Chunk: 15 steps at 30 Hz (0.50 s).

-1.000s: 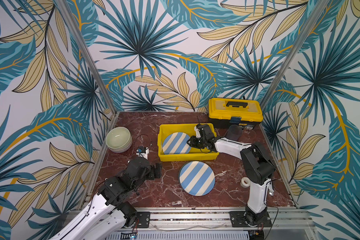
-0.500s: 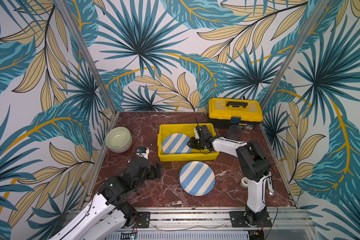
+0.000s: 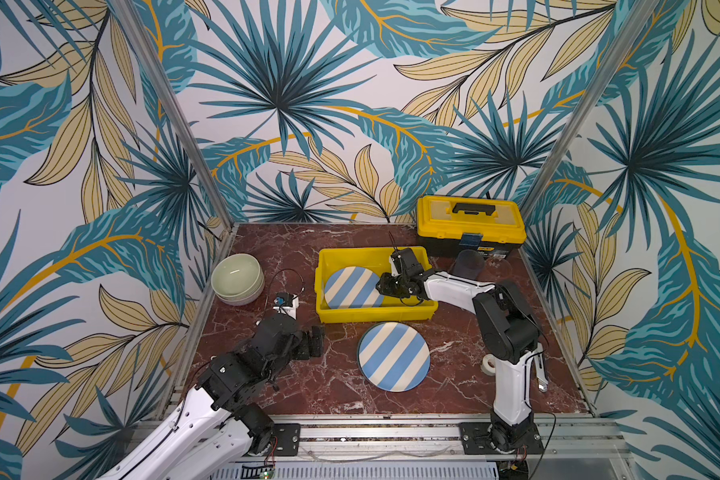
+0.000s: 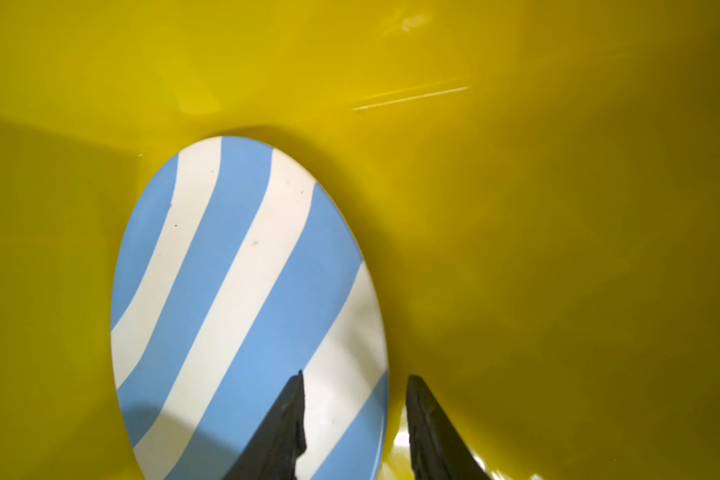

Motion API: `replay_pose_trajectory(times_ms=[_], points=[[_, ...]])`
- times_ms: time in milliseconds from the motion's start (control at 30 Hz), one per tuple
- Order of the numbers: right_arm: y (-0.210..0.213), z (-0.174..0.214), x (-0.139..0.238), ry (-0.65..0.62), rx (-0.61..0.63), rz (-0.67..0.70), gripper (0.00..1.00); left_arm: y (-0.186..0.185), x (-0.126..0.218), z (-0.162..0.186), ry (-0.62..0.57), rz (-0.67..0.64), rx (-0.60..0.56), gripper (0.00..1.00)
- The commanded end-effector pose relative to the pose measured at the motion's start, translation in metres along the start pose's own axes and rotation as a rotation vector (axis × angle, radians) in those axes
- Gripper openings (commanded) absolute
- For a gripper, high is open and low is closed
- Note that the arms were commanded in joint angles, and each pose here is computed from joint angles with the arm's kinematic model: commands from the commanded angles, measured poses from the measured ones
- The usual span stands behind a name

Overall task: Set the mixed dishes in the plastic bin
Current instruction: 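Lower the striped plate into the yellow bin with the right gripper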

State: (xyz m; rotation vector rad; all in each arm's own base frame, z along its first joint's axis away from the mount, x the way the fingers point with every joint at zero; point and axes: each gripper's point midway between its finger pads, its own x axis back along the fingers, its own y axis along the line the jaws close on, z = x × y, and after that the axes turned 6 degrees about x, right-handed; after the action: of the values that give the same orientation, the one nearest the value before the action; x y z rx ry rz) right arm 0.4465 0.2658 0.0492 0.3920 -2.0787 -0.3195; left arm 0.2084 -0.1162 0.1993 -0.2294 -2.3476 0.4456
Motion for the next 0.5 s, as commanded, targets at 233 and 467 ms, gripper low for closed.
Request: replay_pose_trajectory(times_ms=[233, 467], points=[[-0.003, -0.010, 0.037, -0.024, 0.077, 0.078, 0.52, -0.006, -0.002, -0.004, -0.016, 0.033, 0.004, 0.98], [0.014, -0.022, 0.088, -0.083, 0.140, 0.031, 0.56, -0.017, -0.013, -0.003, -0.005, 0.071, 0.022, 0.96]])
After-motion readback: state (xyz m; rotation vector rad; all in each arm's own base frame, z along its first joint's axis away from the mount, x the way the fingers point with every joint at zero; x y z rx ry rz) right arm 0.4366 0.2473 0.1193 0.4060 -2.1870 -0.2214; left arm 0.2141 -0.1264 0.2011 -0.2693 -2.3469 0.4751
